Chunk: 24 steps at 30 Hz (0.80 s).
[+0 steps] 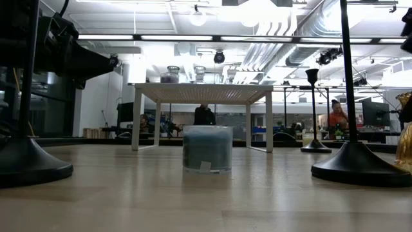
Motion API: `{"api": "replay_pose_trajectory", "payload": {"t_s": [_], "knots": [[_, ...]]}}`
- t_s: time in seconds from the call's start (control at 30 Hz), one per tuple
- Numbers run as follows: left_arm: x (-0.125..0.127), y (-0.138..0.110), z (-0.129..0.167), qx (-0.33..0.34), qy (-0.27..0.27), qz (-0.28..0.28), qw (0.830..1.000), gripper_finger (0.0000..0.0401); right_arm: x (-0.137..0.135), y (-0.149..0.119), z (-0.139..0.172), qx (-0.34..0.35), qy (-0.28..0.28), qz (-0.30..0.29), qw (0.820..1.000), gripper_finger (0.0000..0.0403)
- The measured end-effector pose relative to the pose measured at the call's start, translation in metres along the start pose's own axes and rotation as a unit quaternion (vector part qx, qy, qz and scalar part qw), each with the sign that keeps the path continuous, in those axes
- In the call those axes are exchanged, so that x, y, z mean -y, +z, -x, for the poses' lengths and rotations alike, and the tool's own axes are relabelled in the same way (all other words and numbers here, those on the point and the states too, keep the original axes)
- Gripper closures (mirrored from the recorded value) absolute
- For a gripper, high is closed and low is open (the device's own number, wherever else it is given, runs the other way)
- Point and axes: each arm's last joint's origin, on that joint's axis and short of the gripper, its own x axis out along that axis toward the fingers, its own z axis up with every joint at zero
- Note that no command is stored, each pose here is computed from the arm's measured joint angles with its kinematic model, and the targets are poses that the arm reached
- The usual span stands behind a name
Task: Pick & Place candle stick holders
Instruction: Put the orange glass candle holder on the shelf aligned with the other glass candle holders
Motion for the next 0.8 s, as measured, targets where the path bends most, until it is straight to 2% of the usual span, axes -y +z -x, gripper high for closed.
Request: {"api": "replay_pose_trajectory", "payload": {"t_s": [0.27,0.6,0.8], "knots": [[0.0,0.0,0.0,0.0,0.0,0.0,1.0,0.0267,0.009,0.028,0.014,0.019,0.041,-0.009,0.999,0.028],[0.0,0.0,0.0,0.0,0.0,0.0,1.0,0.0267,0.019,0.094,0.022,0.032,0.104,-0.009,0.994,0.028],[0.0,0.0,0.0,0.0,0.0,0.0,1.0,0.0267,0.023,0.133,0.022,0.061,0.152,0.023,0.986,0.028]]}}
